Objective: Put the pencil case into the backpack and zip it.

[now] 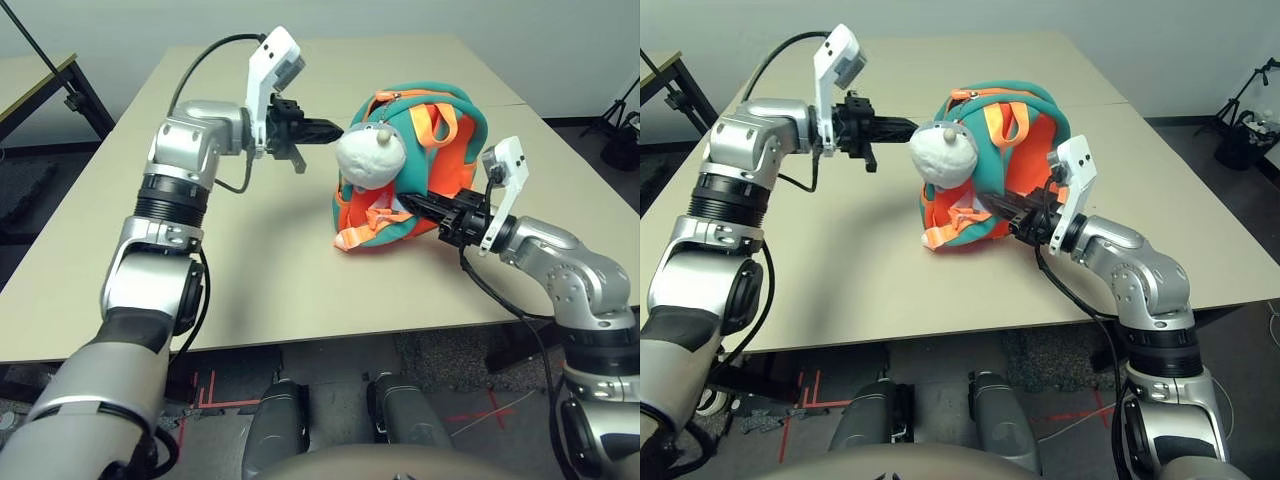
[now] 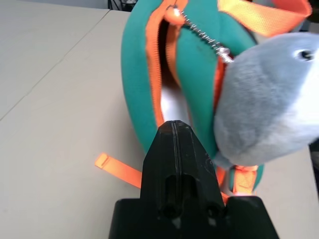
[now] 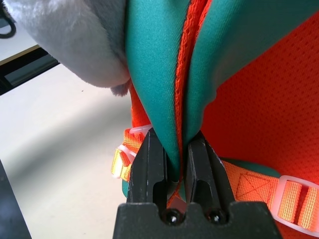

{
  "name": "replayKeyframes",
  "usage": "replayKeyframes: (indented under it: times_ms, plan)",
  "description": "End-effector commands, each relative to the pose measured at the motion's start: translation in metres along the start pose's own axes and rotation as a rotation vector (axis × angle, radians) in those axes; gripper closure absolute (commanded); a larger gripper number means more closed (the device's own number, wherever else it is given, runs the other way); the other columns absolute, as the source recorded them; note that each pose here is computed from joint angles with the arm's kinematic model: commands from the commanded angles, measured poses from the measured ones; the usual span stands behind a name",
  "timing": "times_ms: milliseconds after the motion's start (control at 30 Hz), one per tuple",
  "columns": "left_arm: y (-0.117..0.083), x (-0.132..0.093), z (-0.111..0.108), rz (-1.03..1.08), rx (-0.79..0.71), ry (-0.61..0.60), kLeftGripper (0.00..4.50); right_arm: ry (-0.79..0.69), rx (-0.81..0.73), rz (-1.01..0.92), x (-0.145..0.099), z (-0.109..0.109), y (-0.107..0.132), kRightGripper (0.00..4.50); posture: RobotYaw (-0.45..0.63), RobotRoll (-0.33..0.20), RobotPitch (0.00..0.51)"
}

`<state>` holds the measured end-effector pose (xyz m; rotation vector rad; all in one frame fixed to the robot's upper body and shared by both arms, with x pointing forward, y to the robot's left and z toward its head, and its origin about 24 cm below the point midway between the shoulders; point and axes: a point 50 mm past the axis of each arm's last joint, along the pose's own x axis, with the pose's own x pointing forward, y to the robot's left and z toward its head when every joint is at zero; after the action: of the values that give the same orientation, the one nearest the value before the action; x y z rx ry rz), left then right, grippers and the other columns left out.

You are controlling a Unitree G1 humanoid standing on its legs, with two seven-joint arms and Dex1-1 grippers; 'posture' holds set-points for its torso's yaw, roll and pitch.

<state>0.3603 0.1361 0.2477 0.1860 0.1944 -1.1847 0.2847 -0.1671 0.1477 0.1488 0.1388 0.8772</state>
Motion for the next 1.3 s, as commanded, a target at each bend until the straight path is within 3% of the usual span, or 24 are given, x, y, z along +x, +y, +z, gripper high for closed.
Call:
replayKeyframes:
  times_ms: [33, 67, 167, 500, 900, 1300]
  plan:
    - [-0.009, -0.012, 0.018, -0.062, 0.014, -0.036, 4.50, 0.018, 0.008, 0.073, 0.008, -0.004, 0.007, 4.30, -0.12, 0.000, 0.014]
    - [-0.013, -0.015, 0.023, -0.088, 0.011, -0.045, 4.50, 0.019, 0.007, 0.074, 0.008, -0.004, 0.007, 4.30, -0.12, 0.000, 0.014]
    - [-0.019, -0.020, 0.034, -0.133, 0.019, -0.070, 3.93, 0.022, 0.005, 0.076, 0.008, -0.004, 0.006, 4.30, -0.12, 0.000, 0.011]
    - [-0.025, -0.021, 0.051, -0.164, 0.057, -0.099, 0.02, 0.028, 0.000, 0.074, 0.007, -0.005, 0.006, 4.30, -0.13, 0.000, 0.006]
    - [-0.038, 0.002, 0.036, -0.238, 0.108, -0.010, 0.00, 0.029, -0.003, 0.075, 0.007, -0.005, 0.006, 4.30, -0.13, 0.000, 0.006]
    - [-0.034, 0.036, 0.012, -0.245, 0.092, 0.056, 0.00, 0.023, -0.004, 0.072, 0.007, -0.005, 0.008, 4.30, -0.15, 0.000, 0.008]
